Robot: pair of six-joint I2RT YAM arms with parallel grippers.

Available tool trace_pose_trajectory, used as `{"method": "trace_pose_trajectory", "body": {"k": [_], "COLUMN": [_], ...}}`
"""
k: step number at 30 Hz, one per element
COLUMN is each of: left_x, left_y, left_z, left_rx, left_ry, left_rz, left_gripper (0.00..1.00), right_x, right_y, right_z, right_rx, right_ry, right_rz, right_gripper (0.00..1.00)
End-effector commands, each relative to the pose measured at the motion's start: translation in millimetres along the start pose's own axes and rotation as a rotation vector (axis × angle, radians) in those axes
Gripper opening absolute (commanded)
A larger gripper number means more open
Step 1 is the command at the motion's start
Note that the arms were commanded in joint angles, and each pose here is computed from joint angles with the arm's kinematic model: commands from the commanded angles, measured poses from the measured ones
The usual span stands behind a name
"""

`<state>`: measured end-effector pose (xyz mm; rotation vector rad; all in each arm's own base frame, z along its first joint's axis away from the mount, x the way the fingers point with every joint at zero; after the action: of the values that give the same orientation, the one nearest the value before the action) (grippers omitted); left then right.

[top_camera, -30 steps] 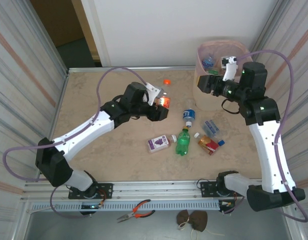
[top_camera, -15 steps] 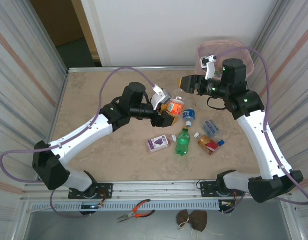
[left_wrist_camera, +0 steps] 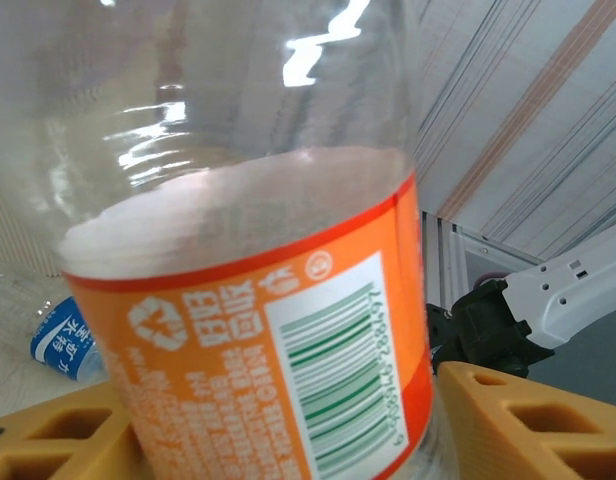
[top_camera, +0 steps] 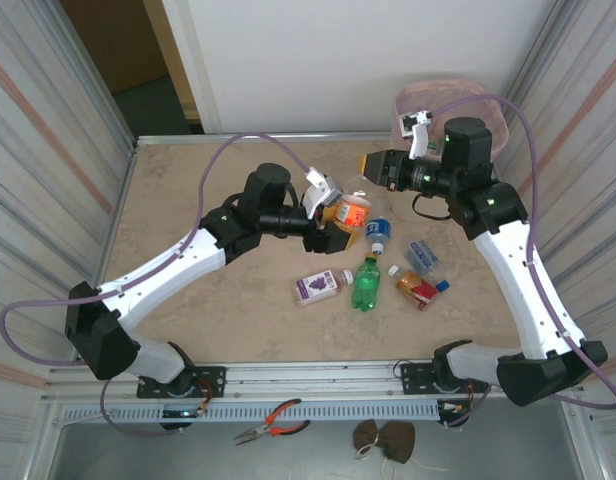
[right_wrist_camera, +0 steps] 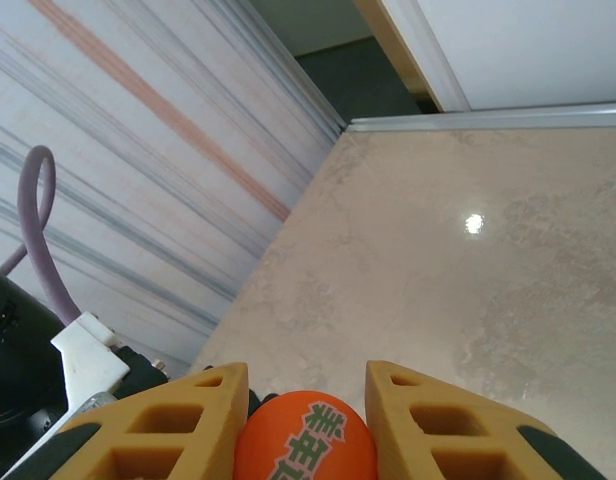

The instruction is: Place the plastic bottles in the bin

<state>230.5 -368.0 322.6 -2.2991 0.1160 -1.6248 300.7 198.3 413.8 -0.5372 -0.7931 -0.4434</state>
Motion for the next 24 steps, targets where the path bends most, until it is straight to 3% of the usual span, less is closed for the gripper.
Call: {"method": "trace_pose_trajectory", "body": {"k": [1,10,18,24], "left_x": [19,13,5,1], "left_y": [-13,-28,-42,-53], "left_z": [-11,-9,-10,-10], "left_rx": [0.007,0.078,0.124,0.164], "left_ry": [0.057,0.069,0.065,0.063], "left_rz": [-0.067,-0.087,-0.078,-0.088], "left_gripper": [0.71,0.81,0.81,0.81], "right_x": [7,56,136,184], "right_y": [-9,-26,-78,-103], "right_z": [9,-20,-77,-106], "right_rx": [0.006,-0.139,-0.336,-0.543], "right_ry": [-0.019,-0.052,-0.057,-0.343], "right_rz": [-0.043,-0.231,-0.528,-0.617], "right_gripper": [0.30,0.30,0.29,0.29]}}
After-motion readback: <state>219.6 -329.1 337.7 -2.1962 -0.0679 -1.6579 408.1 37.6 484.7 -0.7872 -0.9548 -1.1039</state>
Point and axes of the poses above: each hand's point on the last joint's axis, 136 mm out from that joint toward the fingers, its own y axis out along the fingers, its own z axis along the line the jaws close on, x = y × z, the point moved 1 cm from there along -y, back along the fingers, and after that the axes turned 1 degree about -y, right-handed, at the moved point
